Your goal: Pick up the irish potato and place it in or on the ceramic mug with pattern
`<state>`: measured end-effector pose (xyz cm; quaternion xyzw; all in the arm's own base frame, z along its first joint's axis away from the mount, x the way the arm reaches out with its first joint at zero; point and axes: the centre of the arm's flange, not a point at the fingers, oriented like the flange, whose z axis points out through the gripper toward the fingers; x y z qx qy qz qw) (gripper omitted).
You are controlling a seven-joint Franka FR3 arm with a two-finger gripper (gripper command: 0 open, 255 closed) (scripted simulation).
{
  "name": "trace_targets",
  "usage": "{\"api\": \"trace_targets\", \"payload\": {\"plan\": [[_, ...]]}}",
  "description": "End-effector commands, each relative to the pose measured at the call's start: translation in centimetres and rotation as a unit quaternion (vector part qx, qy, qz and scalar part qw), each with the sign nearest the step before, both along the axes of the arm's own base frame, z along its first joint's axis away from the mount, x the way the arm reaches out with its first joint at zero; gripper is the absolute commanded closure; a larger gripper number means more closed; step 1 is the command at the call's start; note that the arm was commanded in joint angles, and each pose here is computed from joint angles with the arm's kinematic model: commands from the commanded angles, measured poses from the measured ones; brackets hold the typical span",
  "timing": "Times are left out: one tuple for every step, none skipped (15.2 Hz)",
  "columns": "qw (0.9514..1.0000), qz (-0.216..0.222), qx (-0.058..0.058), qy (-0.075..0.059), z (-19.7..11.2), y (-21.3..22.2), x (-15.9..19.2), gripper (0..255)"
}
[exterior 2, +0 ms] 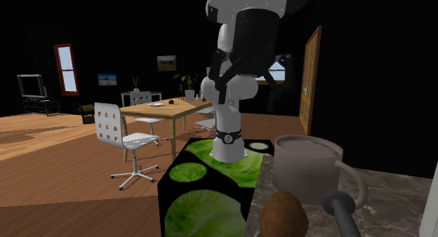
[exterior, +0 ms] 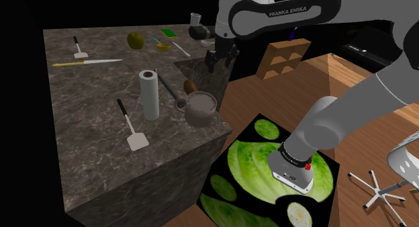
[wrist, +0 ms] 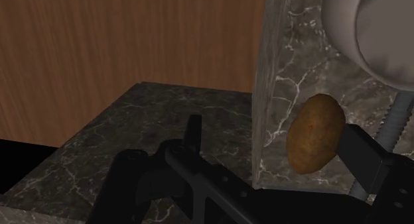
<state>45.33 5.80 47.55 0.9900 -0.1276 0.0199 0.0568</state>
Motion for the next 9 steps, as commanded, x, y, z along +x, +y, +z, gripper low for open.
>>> {"api": "trace_targets", "payload": {"plan": [[1.0, -0.006, -0.002, 0.004, -1.8, 1.0, 1.9, 0], [0.9999, -0.009, -0.003, 0.006, -2.6, 1.6, 2.8, 0], [0.9999, -0.012, -0.004, 0.008, -3.5, 2.1, 3.8, 0], [0.9998, -0.015, -0.005, 0.01, -4.3, 2.7, 4.8, 0], [0.9998, -0.018, -0.006, 0.012, -5.1, 3.2, 5.7, 0], [0.9997, -0.02, -0.008, 0.013, -6.0, 3.7, 6.7, 0], [0.9996, -0.023, -0.009, 0.015, -6.8, 4.2, 7.7, 0], [0.9995, -0.026, -0.01, 0.017, -7.7, 4.7, 8.6, 0], [0.9993, -0.029, -0.011, 0.019, -8.5, 5.2, 9.6, 0]]}}
